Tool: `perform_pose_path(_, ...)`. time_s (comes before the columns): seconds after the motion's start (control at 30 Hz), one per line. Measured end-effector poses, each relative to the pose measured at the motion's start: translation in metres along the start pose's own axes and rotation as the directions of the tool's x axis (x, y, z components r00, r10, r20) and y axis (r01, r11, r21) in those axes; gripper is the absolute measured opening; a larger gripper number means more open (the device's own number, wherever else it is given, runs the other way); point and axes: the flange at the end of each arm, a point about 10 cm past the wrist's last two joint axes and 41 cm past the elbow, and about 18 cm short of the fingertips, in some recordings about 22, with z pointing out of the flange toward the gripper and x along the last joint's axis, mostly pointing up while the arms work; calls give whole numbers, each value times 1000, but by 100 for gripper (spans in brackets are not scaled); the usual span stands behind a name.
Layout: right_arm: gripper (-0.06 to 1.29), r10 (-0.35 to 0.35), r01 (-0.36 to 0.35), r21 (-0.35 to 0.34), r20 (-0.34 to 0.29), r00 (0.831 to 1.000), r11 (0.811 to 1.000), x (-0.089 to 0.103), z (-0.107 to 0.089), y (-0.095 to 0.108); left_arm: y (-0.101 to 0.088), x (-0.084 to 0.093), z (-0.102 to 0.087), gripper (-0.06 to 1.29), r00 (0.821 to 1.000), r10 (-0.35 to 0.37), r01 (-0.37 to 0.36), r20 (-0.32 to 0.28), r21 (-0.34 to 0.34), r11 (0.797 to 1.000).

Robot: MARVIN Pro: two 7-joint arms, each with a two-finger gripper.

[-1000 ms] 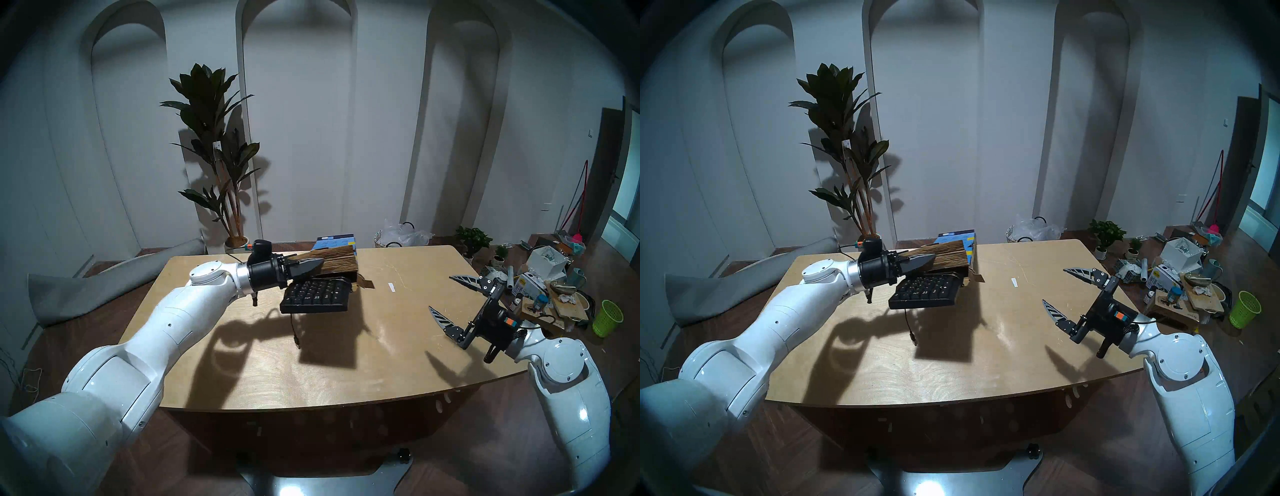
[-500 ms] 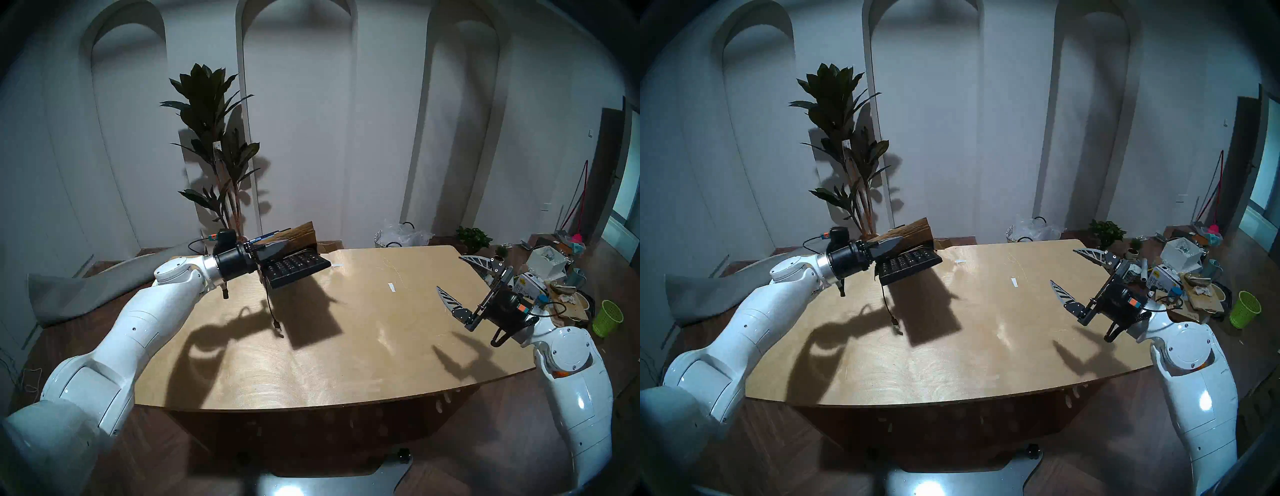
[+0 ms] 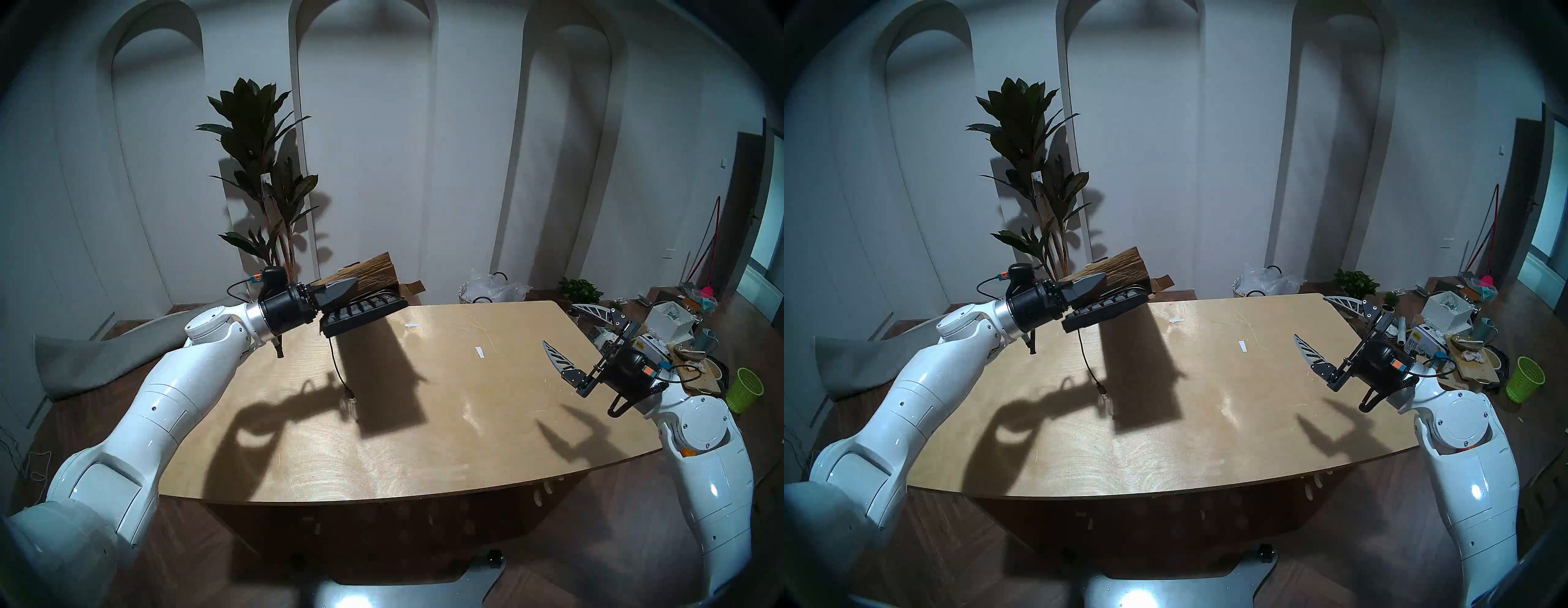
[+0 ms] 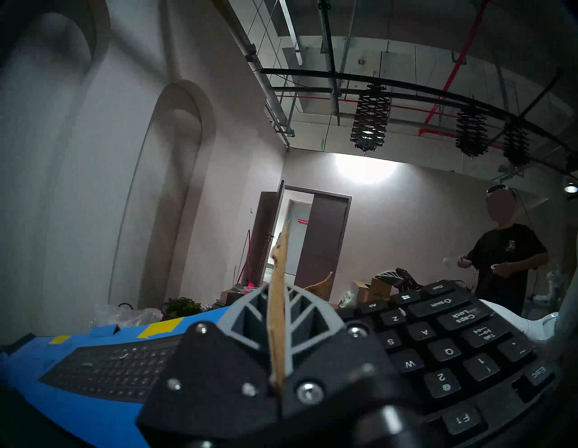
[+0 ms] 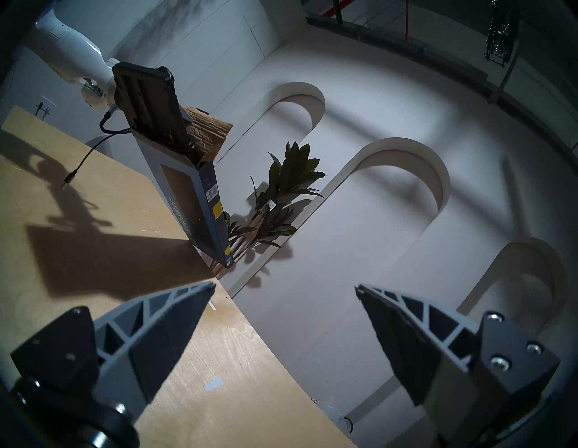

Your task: Unwrap the new keyboard and set the wrapping aside

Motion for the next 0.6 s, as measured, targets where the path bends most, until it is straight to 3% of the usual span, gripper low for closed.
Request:
perform_pose_path(0.33,123,7,-7,-12,-4,1000,1000,-5,-1,2,7,-1,-23,-1,999,-2,-2,40,97,995)
perform_pose_path(0.6,123,10,-11,-22,-6,1000,1000,-7,-2,5,18,-3,-20,-1,999,8,-15,51,135,991)
